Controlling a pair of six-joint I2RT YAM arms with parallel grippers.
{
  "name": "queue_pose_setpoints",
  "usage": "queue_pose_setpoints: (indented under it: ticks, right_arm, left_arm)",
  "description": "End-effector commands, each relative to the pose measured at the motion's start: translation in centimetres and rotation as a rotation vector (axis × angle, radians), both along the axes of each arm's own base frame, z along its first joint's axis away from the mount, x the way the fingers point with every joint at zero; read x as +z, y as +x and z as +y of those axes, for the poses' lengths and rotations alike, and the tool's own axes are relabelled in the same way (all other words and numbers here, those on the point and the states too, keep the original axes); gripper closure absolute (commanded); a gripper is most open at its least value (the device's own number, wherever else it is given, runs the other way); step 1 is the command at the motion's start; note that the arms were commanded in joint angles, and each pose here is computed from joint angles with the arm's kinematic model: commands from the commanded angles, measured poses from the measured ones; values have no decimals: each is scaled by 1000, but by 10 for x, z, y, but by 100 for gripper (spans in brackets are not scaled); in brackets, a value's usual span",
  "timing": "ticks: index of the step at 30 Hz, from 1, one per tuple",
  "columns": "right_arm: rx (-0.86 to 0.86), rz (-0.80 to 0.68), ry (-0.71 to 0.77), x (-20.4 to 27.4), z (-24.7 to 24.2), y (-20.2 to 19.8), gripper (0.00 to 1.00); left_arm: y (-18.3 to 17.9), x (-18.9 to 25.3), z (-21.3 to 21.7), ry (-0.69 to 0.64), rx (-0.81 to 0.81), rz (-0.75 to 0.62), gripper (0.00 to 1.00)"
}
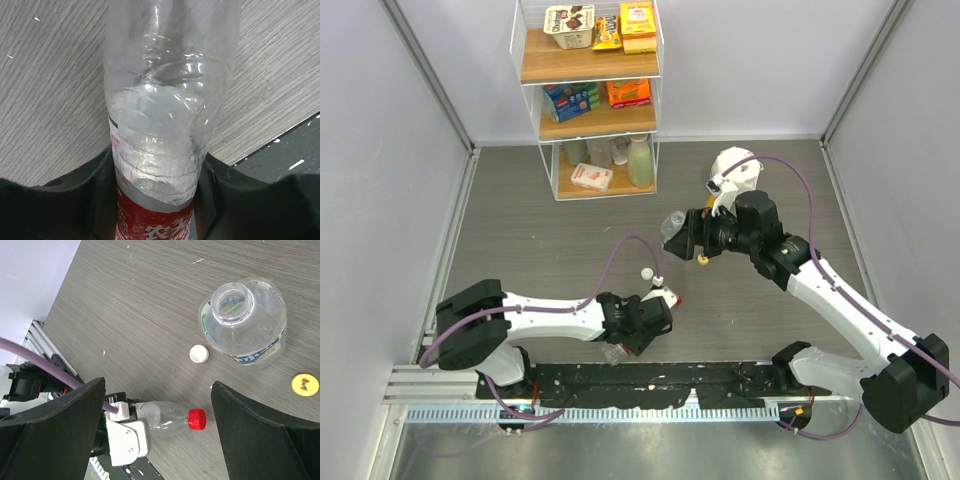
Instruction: Unscrew the bottle caps
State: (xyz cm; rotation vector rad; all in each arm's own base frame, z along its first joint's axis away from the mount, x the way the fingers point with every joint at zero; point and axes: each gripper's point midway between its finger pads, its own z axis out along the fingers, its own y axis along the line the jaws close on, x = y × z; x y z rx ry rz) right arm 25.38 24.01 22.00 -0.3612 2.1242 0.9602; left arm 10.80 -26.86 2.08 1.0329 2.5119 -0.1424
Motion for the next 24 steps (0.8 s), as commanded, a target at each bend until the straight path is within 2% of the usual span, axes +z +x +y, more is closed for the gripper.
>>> queue_pose_setpoints:
  ticks: [1,9,12,17,22,24]
  right_arm:
    - [3,-69,48,32,-1,-1,9]
    - [40,-93,96,55,3,-10,9]
    - [71,-98,130,68,7,-15,9]
    - [112,-98,192,82,16,-20,9]
    - [163,-61,220,81,38,-28,9]
    - [185,-59,216,81,50,-33,9]
  left_arm:
    - [1,-1,-11,-50,35,5,63]
    - [10,48,-4,-232,89,-94,68]
    - [12,72,3,-356,126,-132,66]
    - [15,113,18,-636,232,-190,66]
    - [11,133,26,-822,285,-190,79]
    - [10,136,29,-864,290,-191,80]
